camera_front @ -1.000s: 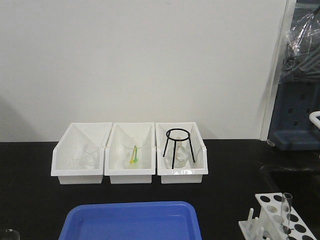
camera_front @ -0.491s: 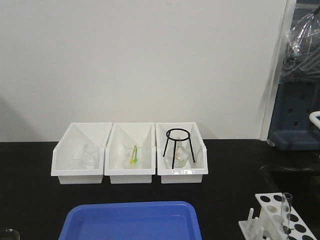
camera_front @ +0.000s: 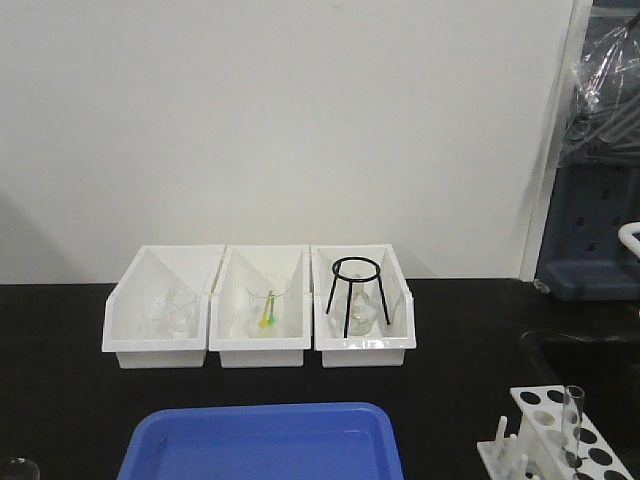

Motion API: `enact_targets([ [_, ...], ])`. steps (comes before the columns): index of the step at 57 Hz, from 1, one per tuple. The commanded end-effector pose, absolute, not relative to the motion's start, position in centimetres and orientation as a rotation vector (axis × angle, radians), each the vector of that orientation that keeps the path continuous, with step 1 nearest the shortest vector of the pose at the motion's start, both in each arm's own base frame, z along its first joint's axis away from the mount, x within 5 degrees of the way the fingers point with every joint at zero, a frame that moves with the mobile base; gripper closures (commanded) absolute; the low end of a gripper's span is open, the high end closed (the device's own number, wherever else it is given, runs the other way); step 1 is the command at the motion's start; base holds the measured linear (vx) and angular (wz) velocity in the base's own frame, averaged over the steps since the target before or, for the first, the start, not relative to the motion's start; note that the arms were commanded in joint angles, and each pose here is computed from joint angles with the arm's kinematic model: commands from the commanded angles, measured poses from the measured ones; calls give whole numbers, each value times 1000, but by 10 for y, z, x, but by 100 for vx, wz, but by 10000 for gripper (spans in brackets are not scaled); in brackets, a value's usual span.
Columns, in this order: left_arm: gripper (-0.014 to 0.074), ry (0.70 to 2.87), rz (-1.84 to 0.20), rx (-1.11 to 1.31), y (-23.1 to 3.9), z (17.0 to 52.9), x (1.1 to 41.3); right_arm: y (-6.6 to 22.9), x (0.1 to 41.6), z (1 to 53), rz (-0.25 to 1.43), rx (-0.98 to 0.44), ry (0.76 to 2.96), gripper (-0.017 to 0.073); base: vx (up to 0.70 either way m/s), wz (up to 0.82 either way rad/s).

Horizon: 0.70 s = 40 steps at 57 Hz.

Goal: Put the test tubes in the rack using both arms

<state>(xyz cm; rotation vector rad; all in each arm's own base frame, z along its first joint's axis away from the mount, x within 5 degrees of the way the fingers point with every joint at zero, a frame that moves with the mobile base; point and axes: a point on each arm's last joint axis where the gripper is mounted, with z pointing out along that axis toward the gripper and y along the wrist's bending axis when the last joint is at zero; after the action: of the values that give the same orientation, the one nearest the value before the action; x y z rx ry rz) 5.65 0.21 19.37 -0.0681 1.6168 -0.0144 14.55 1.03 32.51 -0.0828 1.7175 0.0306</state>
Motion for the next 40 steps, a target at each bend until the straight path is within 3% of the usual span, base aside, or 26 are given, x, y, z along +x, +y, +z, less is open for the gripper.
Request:
enact_targets([
  [1,598,1504,-28,-72,2,210,54,9,131,336,19,-88,1560,50,0,0],
  [10,598,1504,-28,-72,2,210,54,7,100,306,21,-88,1481,176,0,0],
  [30,598,1504,-28,-72,2,210,54,5,60,219,25,-83,1440,573,0,0],
  [40,598,1504,-28,-72,2,210,54,4,56,203,29,-81,1462,573,0,0],
])
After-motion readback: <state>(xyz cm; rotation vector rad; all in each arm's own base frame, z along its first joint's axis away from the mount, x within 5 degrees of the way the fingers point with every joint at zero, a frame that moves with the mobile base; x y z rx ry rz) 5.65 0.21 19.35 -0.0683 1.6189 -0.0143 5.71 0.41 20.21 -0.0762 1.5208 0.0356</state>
